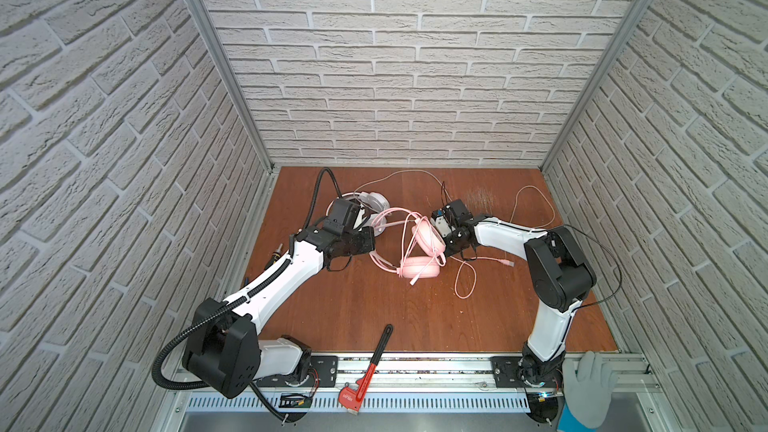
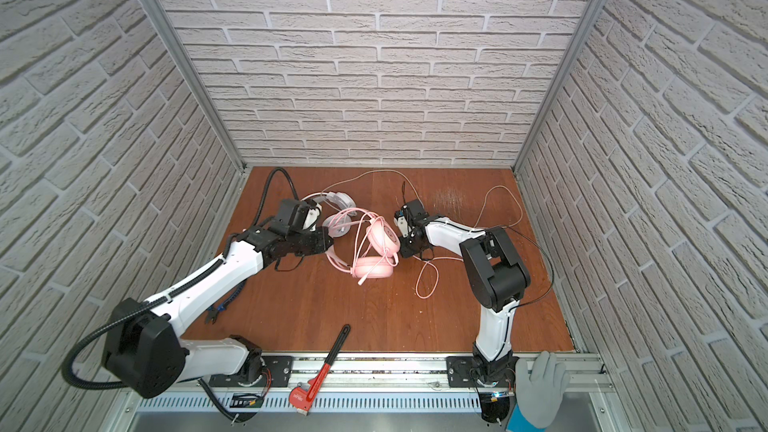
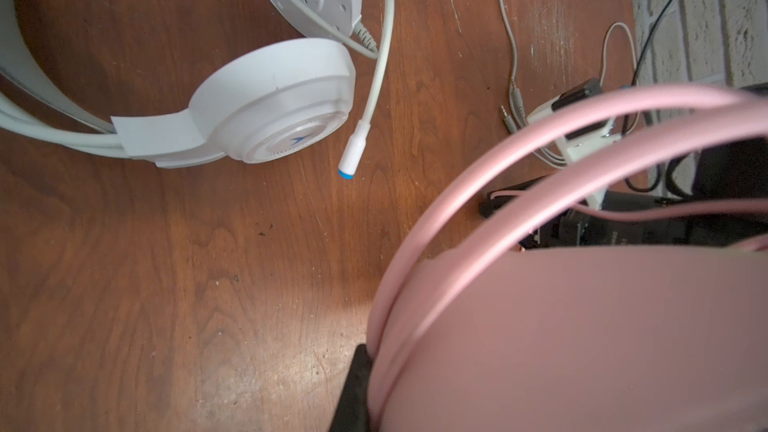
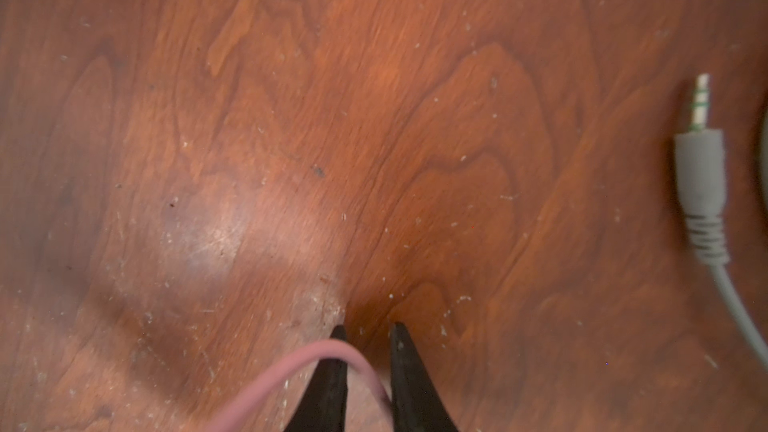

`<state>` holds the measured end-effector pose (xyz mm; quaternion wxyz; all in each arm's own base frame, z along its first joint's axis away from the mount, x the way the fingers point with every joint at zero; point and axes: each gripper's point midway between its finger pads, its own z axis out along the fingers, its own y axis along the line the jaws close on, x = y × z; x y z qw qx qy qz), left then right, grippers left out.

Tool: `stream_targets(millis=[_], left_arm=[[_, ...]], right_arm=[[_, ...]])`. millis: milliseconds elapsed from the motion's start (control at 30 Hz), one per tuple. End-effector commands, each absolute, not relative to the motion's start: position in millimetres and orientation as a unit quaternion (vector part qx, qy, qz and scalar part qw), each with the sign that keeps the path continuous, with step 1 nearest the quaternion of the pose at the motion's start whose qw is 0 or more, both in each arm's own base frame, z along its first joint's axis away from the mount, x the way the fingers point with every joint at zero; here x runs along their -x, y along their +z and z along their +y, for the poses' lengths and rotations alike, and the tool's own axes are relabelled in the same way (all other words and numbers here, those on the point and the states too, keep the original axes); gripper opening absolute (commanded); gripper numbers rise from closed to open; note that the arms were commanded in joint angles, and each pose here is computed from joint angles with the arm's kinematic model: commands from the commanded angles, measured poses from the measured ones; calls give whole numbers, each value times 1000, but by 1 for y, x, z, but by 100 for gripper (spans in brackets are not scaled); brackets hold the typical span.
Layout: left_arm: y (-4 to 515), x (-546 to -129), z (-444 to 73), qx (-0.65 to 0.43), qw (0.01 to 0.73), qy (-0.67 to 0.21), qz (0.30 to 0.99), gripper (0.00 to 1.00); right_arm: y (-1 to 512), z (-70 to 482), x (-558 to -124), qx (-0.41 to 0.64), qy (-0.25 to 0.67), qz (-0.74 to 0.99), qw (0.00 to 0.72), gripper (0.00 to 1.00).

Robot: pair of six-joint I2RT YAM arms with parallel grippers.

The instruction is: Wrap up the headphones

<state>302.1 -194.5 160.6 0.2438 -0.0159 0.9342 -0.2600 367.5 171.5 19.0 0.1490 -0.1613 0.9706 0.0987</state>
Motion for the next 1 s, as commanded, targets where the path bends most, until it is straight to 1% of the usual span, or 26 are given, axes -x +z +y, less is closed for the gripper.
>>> stream_targets(millis=[0,333,433,533,967], left_arm=[[198,-313,-206,18,288,-323,902,0],[208,-319,-194,47,303,-333,892,0],[211,-323,-192,58,307,-343,886,0],[212,-325,-191,67,309,-353,880,0],[212,-332,-168,121,326,-360,866,0]], right_arm=[[9,165,-360,144,91,977,130,21],[7,162,-348,136,94,979,117,22],[7,161,-344,132,95,980,116,29],[5,159,-340,129,97,981,112,31],[-1,156,-321,119,105,983,94,31]])
